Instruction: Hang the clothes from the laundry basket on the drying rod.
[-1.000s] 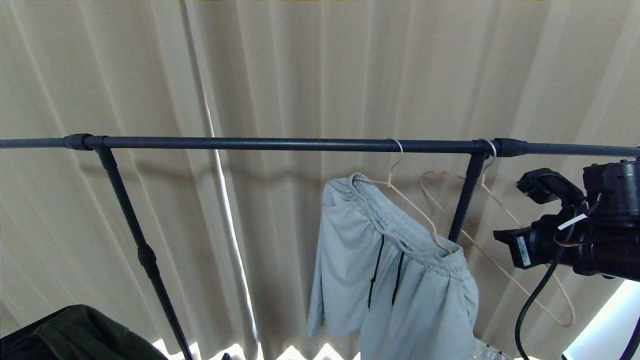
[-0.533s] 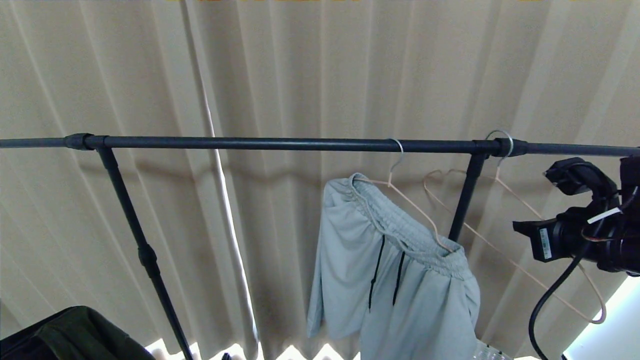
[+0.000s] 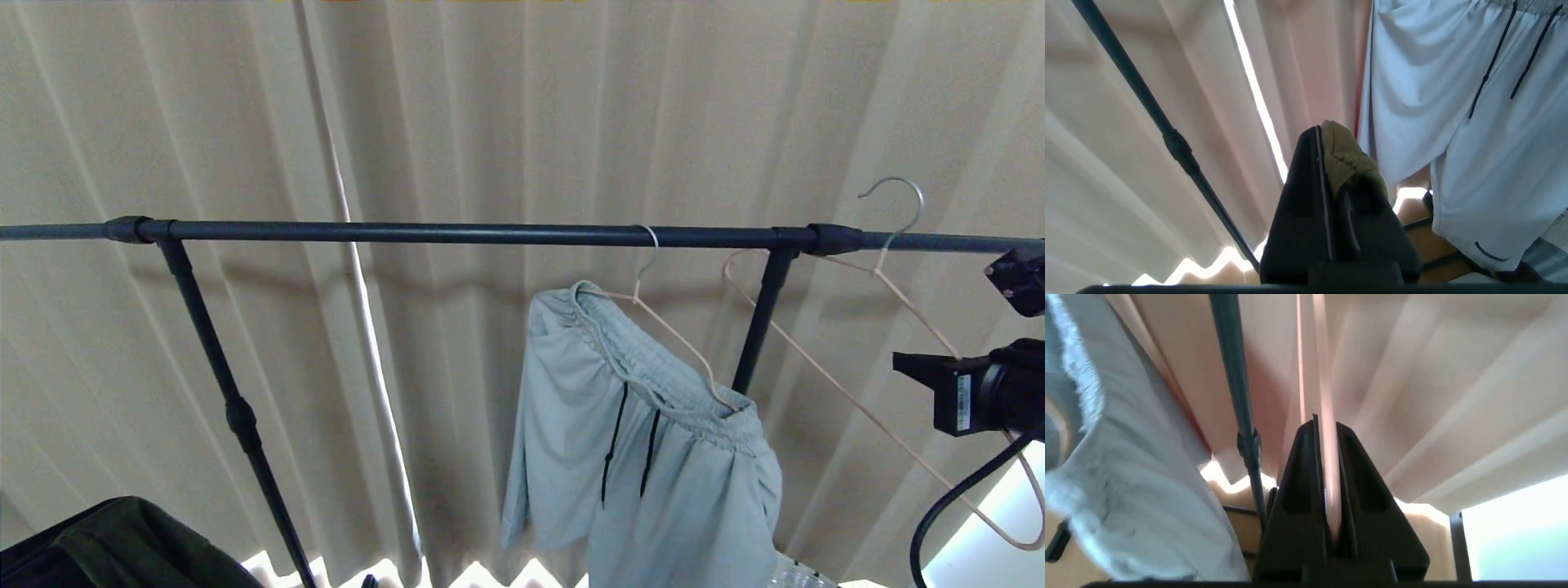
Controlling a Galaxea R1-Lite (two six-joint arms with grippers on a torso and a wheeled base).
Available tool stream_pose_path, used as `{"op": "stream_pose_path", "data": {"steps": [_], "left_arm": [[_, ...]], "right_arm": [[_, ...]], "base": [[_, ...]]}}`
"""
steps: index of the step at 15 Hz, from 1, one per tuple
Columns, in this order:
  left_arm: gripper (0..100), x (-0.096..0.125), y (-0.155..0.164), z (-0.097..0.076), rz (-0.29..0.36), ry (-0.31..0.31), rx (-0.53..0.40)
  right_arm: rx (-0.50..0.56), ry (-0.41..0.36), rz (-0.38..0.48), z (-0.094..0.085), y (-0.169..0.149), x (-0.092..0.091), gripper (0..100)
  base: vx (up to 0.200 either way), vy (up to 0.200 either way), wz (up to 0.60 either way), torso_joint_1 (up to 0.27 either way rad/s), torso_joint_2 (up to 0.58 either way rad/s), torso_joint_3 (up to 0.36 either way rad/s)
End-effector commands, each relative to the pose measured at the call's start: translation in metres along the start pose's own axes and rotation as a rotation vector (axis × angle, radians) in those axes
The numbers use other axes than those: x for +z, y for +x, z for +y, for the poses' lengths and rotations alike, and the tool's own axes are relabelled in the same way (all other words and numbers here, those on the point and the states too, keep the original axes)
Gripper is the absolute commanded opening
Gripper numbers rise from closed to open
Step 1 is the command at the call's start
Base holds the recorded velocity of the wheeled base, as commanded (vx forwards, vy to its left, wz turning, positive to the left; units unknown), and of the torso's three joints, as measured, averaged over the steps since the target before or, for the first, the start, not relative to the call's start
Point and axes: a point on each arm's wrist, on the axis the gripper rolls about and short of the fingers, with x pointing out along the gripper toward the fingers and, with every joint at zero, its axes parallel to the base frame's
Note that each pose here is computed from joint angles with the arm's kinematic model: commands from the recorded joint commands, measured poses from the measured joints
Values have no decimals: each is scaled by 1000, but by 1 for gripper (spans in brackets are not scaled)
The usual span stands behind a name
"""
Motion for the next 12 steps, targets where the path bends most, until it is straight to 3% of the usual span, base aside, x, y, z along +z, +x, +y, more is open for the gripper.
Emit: {"op": "stream_pose_path", "data": {"steps": [1, 8, 12], "left_arm": [[0, 1, 0, 0, -5, -1, 3], [0, -1, -2, 0, -7, 1, 3], [0, -1, -2, 0, -7, 1, 2]], "right_arm": [[-10, 3, -54, -2, -23, -5, 0], [-70, 29, -47, -12, -37, -24, 0], [-62, 27, -49, -11, -37, -24, 0]], "base": [[-200, 0, 0, 27, 12, 2], [-200, 0, 0, -5, 1, 3], [0, 0, 0, 0, 0, 0]]}}
